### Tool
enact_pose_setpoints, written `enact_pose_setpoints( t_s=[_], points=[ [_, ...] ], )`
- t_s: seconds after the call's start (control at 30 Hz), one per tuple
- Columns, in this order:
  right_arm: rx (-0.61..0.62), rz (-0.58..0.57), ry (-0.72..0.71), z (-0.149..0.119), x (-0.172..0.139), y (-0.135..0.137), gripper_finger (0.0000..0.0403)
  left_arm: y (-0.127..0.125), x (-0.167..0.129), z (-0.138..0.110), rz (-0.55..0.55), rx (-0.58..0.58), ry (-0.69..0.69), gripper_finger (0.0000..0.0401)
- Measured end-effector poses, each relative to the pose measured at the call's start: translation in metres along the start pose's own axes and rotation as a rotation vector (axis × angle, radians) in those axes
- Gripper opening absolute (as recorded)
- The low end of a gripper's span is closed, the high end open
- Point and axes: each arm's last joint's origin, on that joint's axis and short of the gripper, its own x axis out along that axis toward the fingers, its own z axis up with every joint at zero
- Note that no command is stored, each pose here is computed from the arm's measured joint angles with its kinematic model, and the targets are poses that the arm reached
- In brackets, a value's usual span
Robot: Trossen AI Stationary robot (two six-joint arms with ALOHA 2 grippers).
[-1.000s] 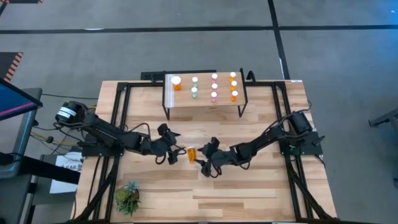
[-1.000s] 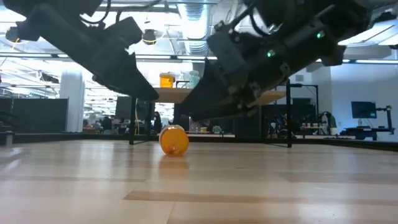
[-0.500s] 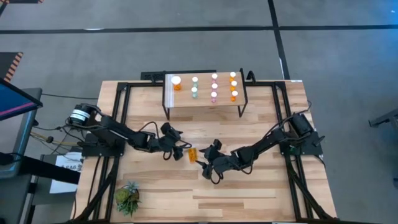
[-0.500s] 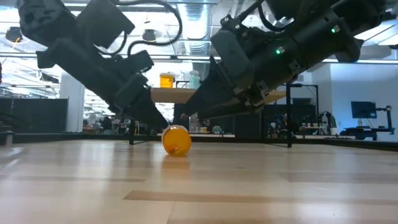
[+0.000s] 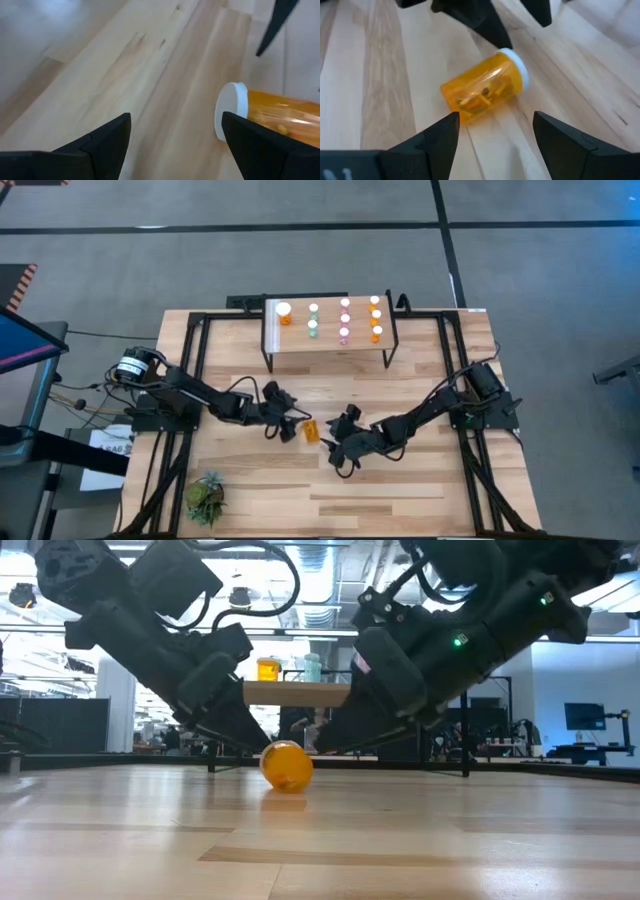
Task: Pick and place medicine bottles onto shelf by color
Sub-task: Put the large orange pill bottle on the shelf aligned with the other large orange pill bottle
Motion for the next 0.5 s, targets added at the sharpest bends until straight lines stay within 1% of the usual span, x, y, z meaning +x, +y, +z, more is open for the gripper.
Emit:
enact_pose_setpoints(
  t_s=[0.27,0.43,0.5],
  points=[
    [-0.012,0.024,-0.012,-0.001,-0.004,0.006,0.0276,-0.012,-0.006,-0.005,-0.048,-0.016,0.003,0.0300],
    [0.041,0.043,-0.013,0.000,-0.004,0.008,0.0276,-0.025,-0.013,-0.011,-0.101,-0.024,0.018,0.0300],
    [0.055,0.067,-0.026,0.004,-0.006,0.014,0.0276,-0.032,-0.016,-0.014,-0.128,-0.017,0.021,0.0300]
  ],
)
